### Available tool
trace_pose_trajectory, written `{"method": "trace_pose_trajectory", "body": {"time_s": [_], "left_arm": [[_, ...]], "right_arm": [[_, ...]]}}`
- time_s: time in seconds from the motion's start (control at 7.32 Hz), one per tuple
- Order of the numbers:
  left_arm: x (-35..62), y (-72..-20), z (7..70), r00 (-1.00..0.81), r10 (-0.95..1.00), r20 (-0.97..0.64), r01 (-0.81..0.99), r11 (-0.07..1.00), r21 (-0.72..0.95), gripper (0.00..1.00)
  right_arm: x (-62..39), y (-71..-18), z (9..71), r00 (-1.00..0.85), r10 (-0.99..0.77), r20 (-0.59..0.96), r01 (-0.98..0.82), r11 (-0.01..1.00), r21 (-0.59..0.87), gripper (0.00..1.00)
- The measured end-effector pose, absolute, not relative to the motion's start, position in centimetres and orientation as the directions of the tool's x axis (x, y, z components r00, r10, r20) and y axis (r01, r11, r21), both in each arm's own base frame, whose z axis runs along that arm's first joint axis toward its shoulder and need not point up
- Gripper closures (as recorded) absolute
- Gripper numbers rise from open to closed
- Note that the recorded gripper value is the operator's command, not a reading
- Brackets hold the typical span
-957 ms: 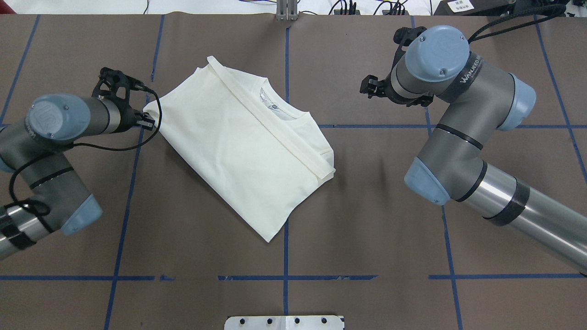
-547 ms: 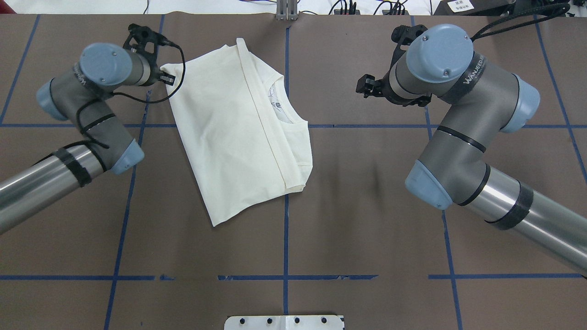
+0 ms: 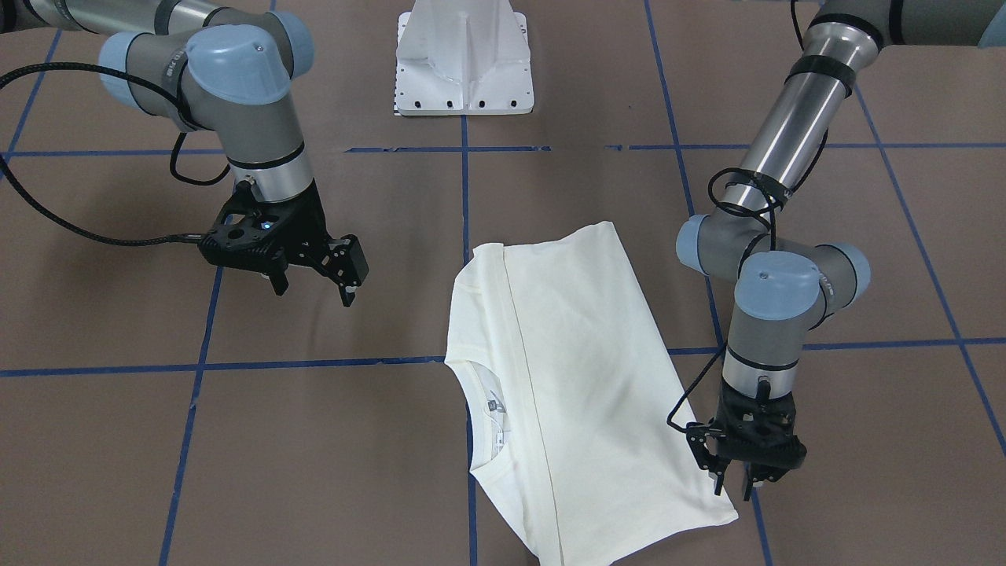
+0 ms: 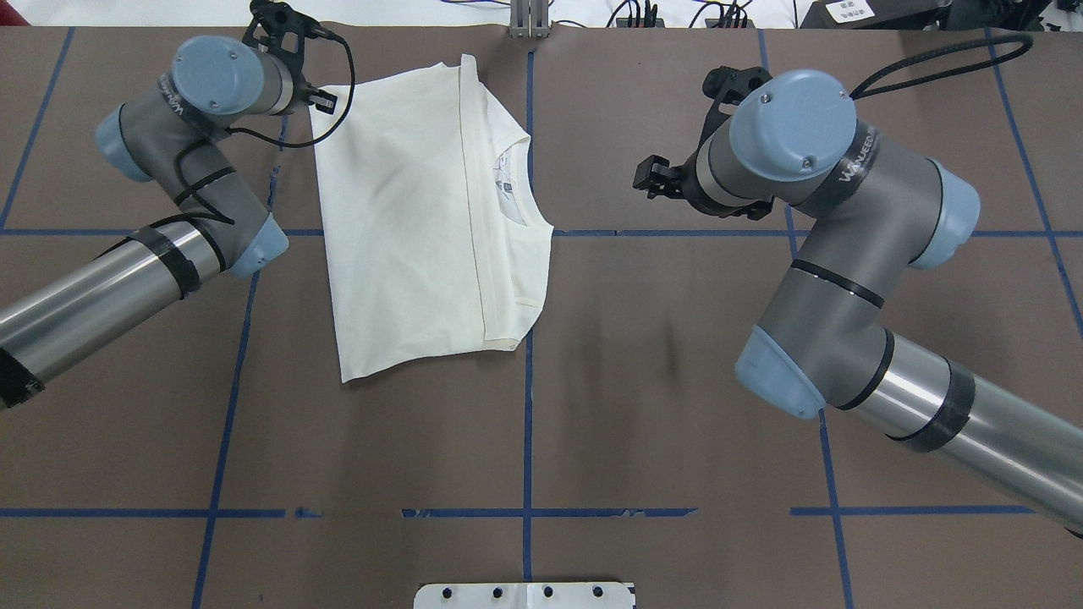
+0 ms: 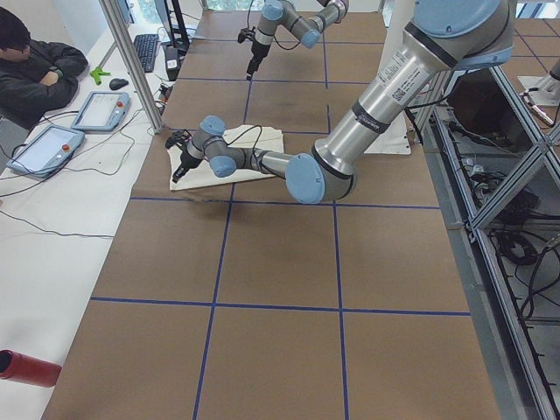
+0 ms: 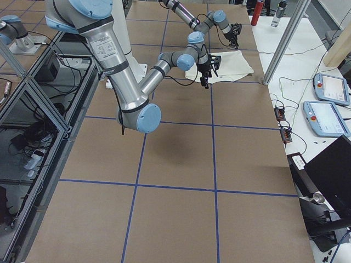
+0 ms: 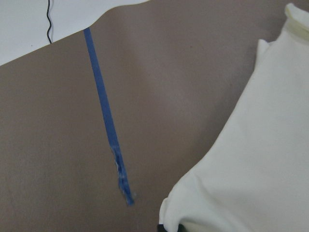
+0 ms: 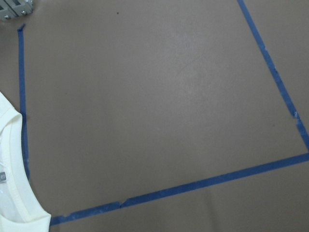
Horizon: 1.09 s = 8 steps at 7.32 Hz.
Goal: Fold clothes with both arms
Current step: 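Reach the right gripper to the collar and drag the shirt toward the robot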
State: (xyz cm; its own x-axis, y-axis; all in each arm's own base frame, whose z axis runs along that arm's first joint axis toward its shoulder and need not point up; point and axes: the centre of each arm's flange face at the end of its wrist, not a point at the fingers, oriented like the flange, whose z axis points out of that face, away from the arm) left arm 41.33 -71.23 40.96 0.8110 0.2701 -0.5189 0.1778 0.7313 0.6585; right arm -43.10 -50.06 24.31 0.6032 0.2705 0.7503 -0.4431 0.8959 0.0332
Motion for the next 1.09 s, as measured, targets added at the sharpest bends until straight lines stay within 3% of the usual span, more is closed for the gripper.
{"method": "trace_pose_trajectory", "body": {"time_s": [0.41, 0.68, 1.09], "left_arm": [[39.3, -69.2, 39.5, 0.718, 0.359, -0.597, 0.179, 0.733, 0.656, 0.00], [38.5, -67.8, 39.5, 0.688, 0.386, -0.614, 0.172, 0.736, 0.655, 0.00], [38.3, -67.5, 39.5, 0.680, 0.394, -0.619, 0.170, 0.737, 0.655, 0.00]], "right_arm": [[-50.2, -50.6, 20.1, 0.531, 0.393, 0.751, -0.531, 0.845, -0.066, 0.28], [-56.8, -51.9, 18.4, 0.519, 0.450, 0.727, -0.571, 0.815, -0.097, 0.40], [-62.1, -50.9, 19.6, 0.571, 0.447, 0.688, -0.544, 0.834, -0.090, 0.41]]}}
